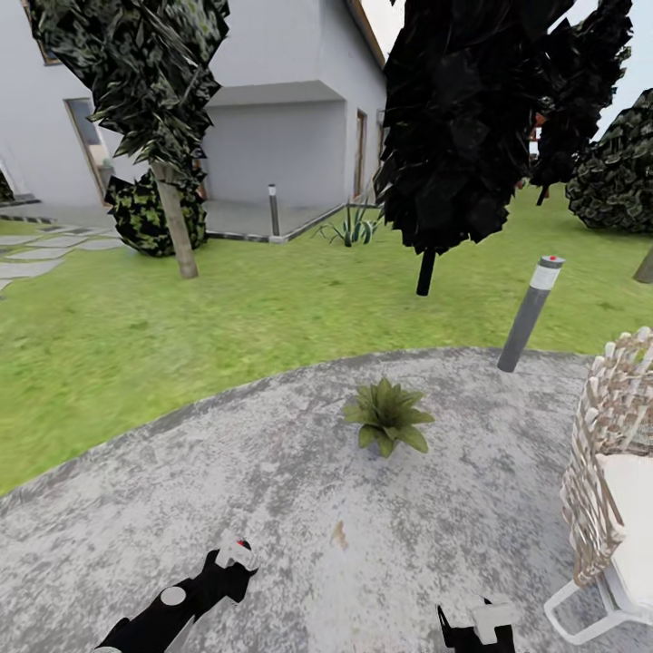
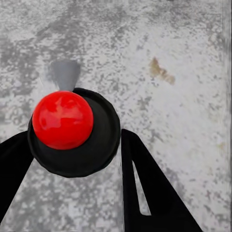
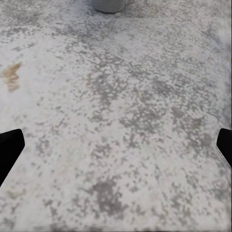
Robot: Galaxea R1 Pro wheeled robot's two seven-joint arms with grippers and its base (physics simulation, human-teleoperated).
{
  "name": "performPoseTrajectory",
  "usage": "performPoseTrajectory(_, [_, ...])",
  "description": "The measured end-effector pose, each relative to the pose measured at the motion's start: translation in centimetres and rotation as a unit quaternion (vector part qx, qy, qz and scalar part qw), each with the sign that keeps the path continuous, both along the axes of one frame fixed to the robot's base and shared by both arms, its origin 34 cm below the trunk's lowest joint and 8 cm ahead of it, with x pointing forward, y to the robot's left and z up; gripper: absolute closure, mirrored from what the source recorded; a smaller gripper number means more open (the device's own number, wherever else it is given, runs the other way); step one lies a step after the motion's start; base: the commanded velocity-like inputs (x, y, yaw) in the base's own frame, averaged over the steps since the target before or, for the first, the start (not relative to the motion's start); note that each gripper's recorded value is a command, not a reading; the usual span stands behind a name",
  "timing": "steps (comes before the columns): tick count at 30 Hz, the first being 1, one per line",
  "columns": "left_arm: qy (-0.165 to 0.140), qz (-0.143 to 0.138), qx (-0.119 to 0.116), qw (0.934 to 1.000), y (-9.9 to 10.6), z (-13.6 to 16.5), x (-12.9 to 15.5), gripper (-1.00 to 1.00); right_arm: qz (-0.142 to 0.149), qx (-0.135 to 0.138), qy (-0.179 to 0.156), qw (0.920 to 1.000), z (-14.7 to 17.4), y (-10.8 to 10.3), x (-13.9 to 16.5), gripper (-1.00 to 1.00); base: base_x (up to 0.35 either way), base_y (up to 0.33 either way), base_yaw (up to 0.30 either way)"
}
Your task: Pick up the pesticide atomizer in the garden and spray insectifuge to fully cover both potted plants in the garden.
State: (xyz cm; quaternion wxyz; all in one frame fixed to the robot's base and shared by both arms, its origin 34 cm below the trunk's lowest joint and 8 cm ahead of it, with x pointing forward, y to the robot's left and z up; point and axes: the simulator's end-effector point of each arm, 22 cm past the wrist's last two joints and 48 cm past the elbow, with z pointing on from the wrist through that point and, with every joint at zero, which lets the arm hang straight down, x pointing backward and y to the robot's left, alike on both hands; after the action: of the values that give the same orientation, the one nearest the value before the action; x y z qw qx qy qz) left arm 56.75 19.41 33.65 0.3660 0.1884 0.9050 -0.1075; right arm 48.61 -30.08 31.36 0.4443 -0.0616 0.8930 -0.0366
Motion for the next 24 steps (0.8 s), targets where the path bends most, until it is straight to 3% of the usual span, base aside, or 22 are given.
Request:
performPoseTrajectory(14, [-0.001,0.0,0.0,1.0,-0.01,0.11,0.06,1.0,0.001,-0.003,-0.001,1.0,0.08,-0.31,0.03,-1.0,0.303,0.0,-0.04])
performPoseTrajectory(24, [-0.001,0.0,0.0,1.0,0.0,0.06,0.04,1.0,0.001,0.002,0.0,1.0,-0.02,0.21,-0.03,-1.0,0.058,0.0,0.0])
